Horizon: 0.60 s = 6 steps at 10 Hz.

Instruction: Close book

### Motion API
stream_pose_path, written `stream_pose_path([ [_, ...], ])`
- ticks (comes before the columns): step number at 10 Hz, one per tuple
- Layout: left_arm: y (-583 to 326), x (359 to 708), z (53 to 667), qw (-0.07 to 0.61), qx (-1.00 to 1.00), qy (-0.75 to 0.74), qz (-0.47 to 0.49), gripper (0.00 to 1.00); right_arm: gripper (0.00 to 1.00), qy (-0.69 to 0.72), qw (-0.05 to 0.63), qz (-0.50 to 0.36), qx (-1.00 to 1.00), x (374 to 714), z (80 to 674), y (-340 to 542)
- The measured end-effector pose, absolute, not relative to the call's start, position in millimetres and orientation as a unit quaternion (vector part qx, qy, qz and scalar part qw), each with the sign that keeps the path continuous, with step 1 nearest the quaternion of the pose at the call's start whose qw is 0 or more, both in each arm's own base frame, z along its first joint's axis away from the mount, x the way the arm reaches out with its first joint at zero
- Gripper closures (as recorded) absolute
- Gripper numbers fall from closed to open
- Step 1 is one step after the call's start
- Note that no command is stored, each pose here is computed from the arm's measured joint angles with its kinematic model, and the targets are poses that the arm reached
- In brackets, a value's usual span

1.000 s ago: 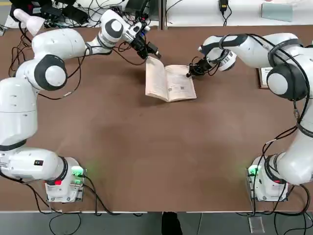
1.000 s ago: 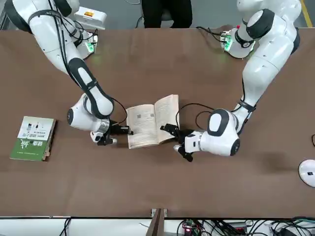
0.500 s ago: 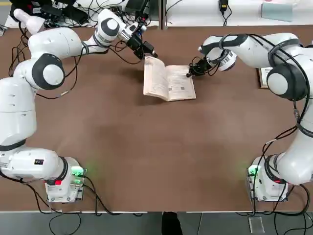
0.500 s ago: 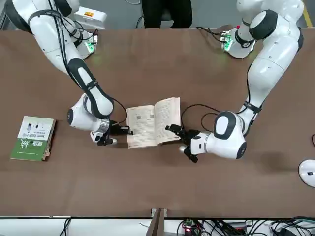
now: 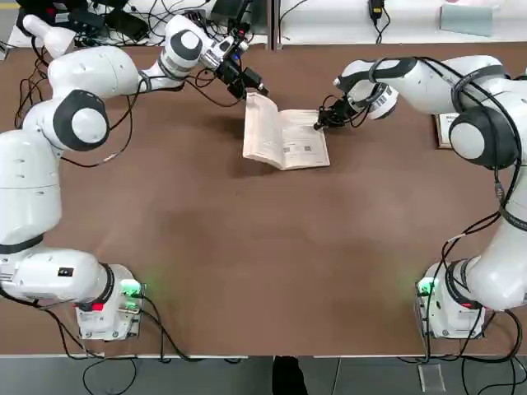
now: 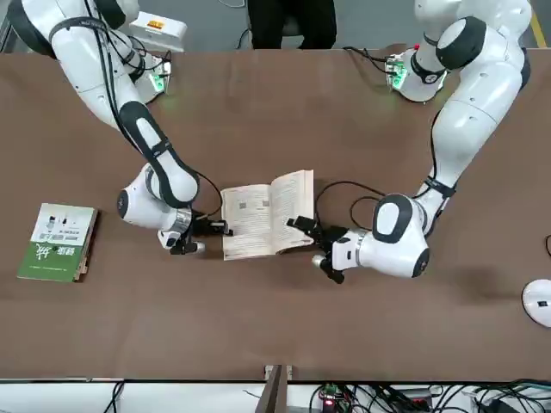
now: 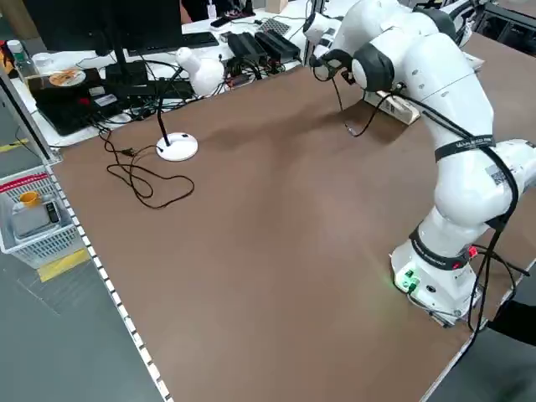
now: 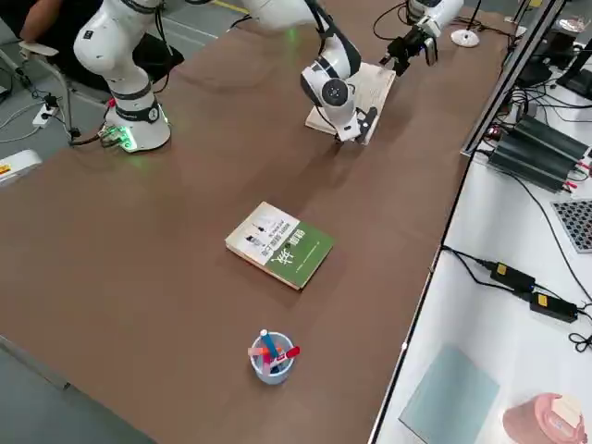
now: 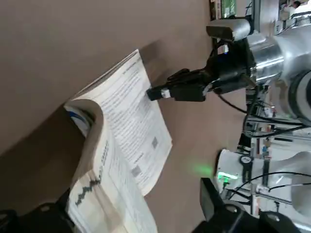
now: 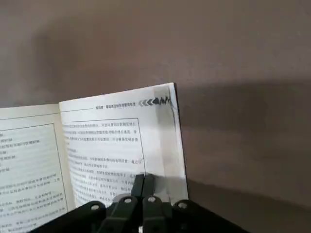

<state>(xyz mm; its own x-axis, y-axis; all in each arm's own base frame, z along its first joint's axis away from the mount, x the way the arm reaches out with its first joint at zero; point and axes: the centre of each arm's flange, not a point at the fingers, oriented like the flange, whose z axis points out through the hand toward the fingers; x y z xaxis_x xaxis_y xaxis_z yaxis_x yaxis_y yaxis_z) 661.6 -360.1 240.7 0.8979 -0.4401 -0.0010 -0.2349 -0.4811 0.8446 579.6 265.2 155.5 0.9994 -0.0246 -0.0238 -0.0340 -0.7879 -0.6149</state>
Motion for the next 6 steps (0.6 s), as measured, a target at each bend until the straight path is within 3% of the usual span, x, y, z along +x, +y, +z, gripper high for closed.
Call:
stream_pose_path([
  [6,-384.9,650.0,246.8,0.475,0.853,-0.174,-0.131,0.00,0.97,0.016,0.325,0.007,-0.945,579.6,155.5,265.2],
])
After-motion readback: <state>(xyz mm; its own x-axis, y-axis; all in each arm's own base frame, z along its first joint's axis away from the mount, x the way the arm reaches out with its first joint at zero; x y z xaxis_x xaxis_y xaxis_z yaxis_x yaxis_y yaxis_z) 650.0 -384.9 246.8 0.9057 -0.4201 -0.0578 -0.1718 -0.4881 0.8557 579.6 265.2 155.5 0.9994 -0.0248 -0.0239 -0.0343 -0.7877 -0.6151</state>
